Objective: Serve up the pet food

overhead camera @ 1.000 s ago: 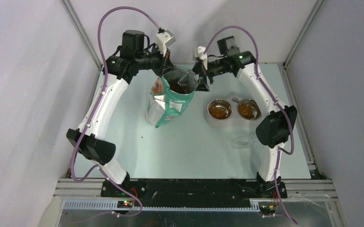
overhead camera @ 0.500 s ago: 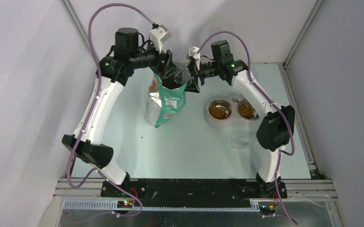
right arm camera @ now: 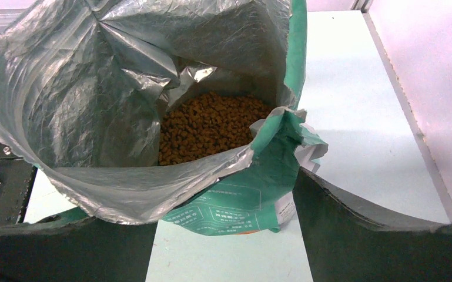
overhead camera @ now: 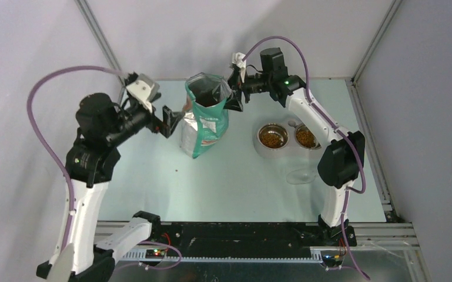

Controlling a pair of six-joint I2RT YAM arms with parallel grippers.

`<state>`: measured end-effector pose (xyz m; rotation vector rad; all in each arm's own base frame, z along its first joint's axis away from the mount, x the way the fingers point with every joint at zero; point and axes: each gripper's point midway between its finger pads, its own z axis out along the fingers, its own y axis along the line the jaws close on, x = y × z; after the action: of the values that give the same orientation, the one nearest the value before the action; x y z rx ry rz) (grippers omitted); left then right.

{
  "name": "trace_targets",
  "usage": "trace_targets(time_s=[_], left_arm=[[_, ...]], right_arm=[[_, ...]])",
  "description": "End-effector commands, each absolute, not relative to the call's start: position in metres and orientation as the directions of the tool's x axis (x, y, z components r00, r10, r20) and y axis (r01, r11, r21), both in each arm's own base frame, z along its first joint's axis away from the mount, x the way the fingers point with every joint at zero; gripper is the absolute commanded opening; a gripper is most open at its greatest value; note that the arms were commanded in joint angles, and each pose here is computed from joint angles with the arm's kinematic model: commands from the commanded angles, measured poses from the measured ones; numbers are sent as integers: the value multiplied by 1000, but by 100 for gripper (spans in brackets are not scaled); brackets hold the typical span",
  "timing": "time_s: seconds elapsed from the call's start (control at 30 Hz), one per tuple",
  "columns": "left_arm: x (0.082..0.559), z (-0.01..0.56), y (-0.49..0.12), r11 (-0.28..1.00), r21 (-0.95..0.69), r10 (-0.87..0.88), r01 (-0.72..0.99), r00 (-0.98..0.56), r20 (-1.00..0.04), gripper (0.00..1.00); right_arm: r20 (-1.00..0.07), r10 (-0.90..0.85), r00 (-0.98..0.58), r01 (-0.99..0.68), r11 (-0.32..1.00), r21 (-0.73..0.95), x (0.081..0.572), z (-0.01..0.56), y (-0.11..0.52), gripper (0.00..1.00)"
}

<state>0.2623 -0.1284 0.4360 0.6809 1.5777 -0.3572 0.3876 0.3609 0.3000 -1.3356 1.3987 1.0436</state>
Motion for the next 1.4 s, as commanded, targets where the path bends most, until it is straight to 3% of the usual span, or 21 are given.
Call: trace_targets(time_s=[0.0, 0.27, 0.4, 0.57, 0.63, 0.67, 0.8, 0.93, 1.13, 1.37], left_arm=[[272, 360, -136, 751, 72, 252, 656, -184, -950, 96], [324, 358, -148, 797, 19, 133, 604, -144, -981, 98], [339, 355, -161, 793, 23, 120, 609, -119, -986, 93], [349, 365, -168, 802, 80, 138, 592, -53, -989, 75], [347, 367, -174, 777, 99, 156, 622, -38, -987, 62], [345, 365, -177, 761, 100, 167, 641, -45, -985, 51], [340, 364, -168, 752, 149, 234, 643, -48, -971, 21], [332, 374, -142, 770, 212, 283, 602, -26, -959, 3], [321, 387, -107, 756, 361, 418, 546, 22, -908, 0], [310, 398, -102, 735, 389, 445, 555, 38, -895, 0]], right_arm=[[-978, -205, 35, -998, 35, -43, 382, 312, 369, 81], [-976, -215, 29, -998, 41, -39, 383, 313, 365, 81], [-975, -220, 21, -998, 47, -32, 382, 310, 364, 81], [-974, -226, 13, -997, 66, -29, 384, 307, 364, 81], [-975, -224, 4, -997, 77, -22, 386, 307, 364, 81], [-975, -221, -3, -997, 80, -15, 387, 307, 364, 81], [-976, -215, -15, -996, 89, -4, 391, 308, 360, 81], [-975, -219, -16, -996, 92, -4, 397, 307, 351, 81], [-977, -211, -10, -997, 78, -6, 401, 308, 347, 81], [-991, -134, 19, -998, 51, -26, 405, 335, 360, 79]])
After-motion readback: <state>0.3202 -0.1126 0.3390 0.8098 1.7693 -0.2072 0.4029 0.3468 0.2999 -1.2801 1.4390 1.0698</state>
